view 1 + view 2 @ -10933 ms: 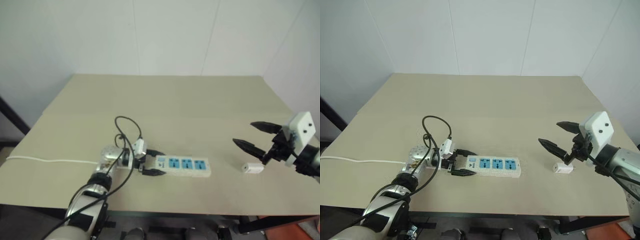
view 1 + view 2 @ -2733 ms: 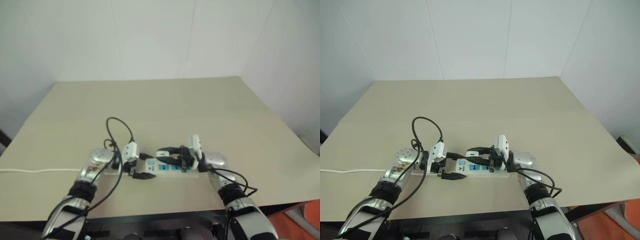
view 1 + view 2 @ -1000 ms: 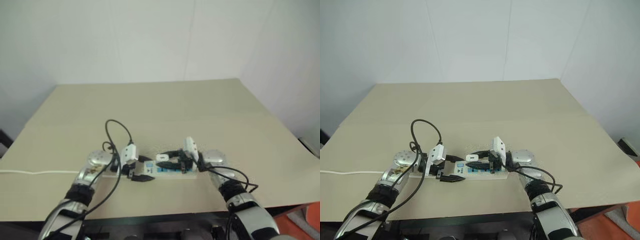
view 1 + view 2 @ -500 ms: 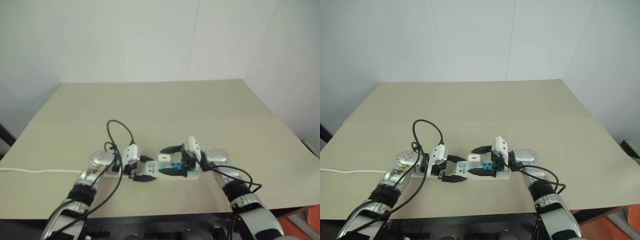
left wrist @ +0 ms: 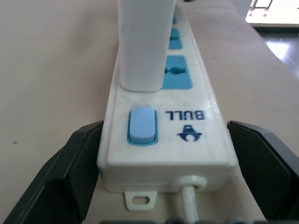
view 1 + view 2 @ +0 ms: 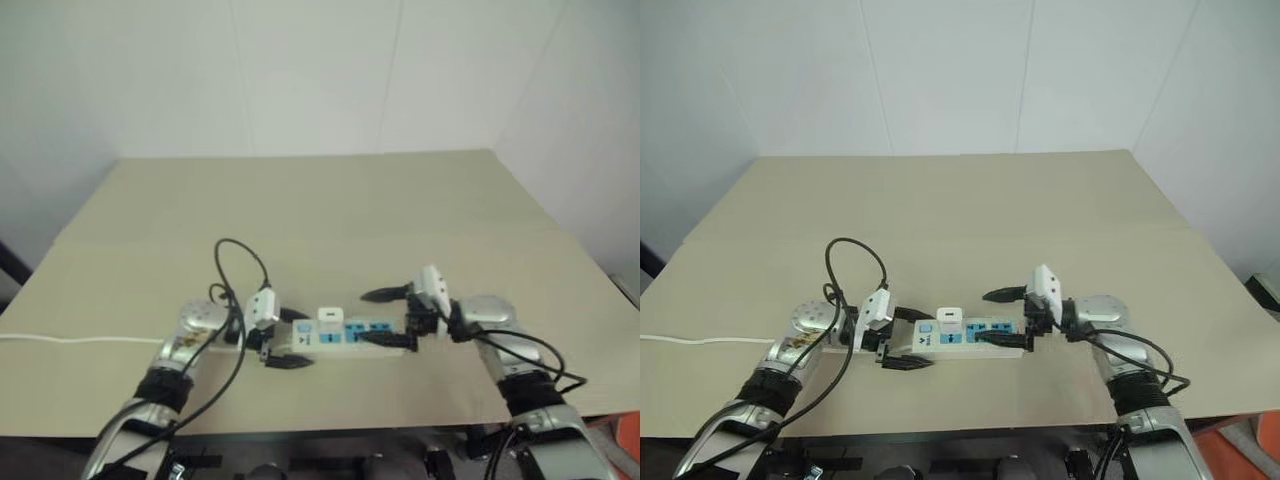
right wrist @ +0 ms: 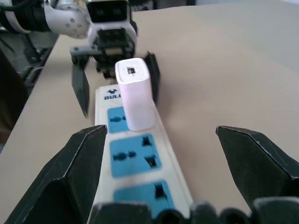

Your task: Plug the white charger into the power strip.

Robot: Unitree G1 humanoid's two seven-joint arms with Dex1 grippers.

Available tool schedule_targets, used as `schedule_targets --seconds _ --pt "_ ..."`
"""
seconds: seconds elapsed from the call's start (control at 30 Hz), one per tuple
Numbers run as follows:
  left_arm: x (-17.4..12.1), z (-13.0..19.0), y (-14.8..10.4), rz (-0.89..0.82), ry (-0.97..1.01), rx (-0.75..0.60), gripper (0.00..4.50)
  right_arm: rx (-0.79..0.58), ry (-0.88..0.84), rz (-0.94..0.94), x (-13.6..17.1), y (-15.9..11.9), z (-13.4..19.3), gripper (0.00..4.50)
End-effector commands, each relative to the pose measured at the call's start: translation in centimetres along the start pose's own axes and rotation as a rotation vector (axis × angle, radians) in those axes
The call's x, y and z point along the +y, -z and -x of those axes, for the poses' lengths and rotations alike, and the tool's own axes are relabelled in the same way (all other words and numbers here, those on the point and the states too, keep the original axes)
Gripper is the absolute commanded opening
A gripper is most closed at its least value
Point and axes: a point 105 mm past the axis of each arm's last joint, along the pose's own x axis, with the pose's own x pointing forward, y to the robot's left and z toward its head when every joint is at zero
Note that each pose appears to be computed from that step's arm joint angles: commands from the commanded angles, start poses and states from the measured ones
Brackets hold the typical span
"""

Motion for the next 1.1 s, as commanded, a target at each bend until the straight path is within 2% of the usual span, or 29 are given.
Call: schedule_targets --seconds 0.03,0.27,0.43,1.1 --pt "-0.1 3.0 -2.4 -0.044 -0.029 -0.032 4.48 -0.016 0.079 0.047 -0.6 -2.0 2.8 4.50" --pt "-0.2 8.0 -4.1 -0.036 -0.181 0.002 4.48 0.046 0.243 0.040 -1.1 -2.9 7.9 4.50" --pt "-0.5 9.7 -4.0 -0.006 -0.273 0.023 4.48 0.106 0.314 0.025 -1.0 -3.1 9.6 4.50" --pt "-0.2 8.6 -3.8 0.039 -0.328 -0.017 4.48 0.176 0.390 0.006 -0.6 -2.5 9.5 4.50"
